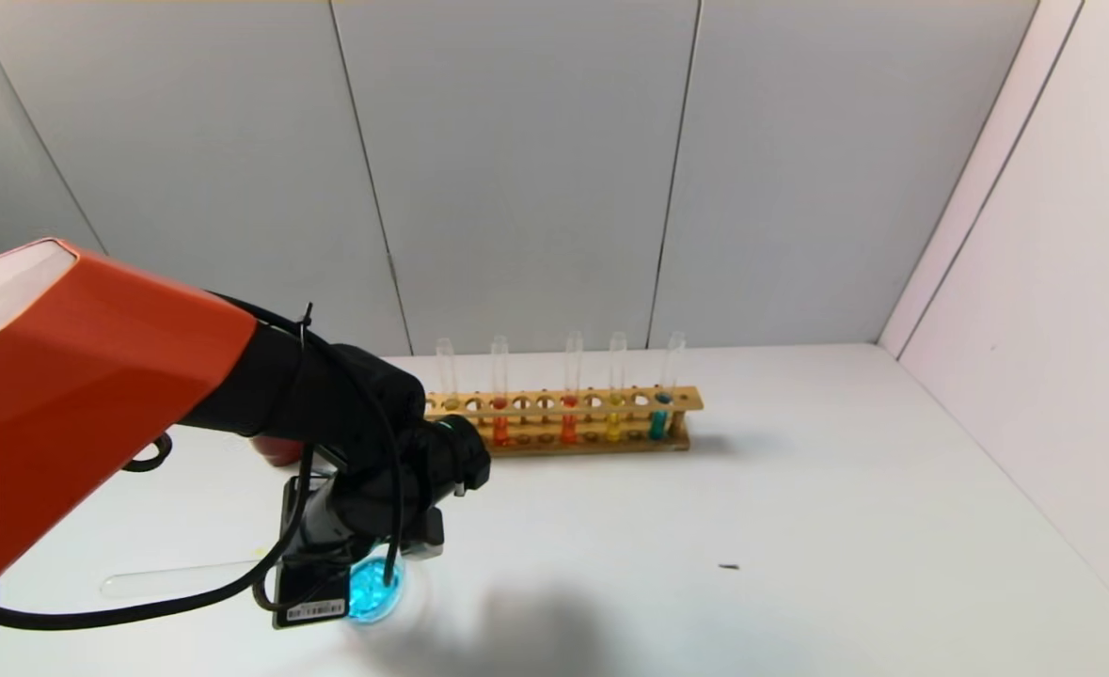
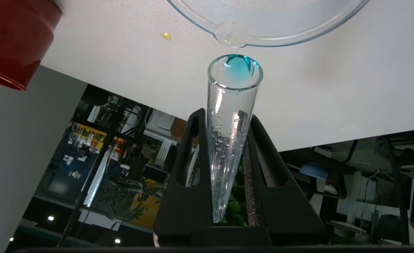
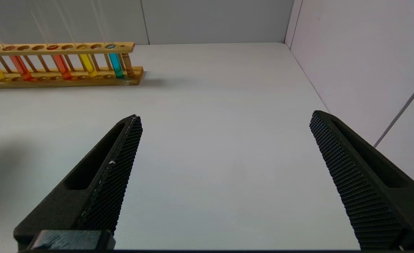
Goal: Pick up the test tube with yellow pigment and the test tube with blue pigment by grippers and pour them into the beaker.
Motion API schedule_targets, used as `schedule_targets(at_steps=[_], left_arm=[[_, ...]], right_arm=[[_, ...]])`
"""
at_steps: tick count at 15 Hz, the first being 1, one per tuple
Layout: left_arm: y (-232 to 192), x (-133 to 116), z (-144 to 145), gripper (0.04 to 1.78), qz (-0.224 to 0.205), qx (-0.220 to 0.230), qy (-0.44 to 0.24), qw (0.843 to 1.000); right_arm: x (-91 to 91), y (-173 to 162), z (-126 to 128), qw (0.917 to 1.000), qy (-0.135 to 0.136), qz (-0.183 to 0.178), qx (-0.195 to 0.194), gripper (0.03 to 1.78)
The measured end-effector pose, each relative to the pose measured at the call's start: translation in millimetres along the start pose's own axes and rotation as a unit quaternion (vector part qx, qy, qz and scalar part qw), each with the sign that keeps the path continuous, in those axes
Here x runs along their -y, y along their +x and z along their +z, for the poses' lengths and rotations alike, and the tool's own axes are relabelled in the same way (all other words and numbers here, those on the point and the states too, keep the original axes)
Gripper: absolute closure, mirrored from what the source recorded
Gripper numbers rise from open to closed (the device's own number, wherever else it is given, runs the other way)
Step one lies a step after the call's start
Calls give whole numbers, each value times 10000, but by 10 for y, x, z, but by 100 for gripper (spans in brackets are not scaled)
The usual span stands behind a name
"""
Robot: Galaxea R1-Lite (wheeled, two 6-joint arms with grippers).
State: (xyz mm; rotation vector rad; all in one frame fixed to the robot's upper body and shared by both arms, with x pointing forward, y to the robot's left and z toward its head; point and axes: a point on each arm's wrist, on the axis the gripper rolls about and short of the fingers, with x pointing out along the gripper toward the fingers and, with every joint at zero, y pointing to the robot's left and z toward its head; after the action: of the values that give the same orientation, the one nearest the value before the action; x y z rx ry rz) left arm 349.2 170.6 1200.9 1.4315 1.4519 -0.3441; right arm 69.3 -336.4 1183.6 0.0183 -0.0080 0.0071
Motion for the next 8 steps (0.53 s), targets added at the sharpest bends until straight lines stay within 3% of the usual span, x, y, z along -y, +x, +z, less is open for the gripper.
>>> schedule_targets(at_steps=[5, 8], left_arm=[[-29, -3, -39, 151, -5, 38, -75, 10000], [-105, -80, -108, 151, -22, 249, -559, 9981]], right_arm=[[0, 0, 0, 10000, -1, -1, 2, 7], [0, 0, 0, 10000, 0, -1, 2, 7]])
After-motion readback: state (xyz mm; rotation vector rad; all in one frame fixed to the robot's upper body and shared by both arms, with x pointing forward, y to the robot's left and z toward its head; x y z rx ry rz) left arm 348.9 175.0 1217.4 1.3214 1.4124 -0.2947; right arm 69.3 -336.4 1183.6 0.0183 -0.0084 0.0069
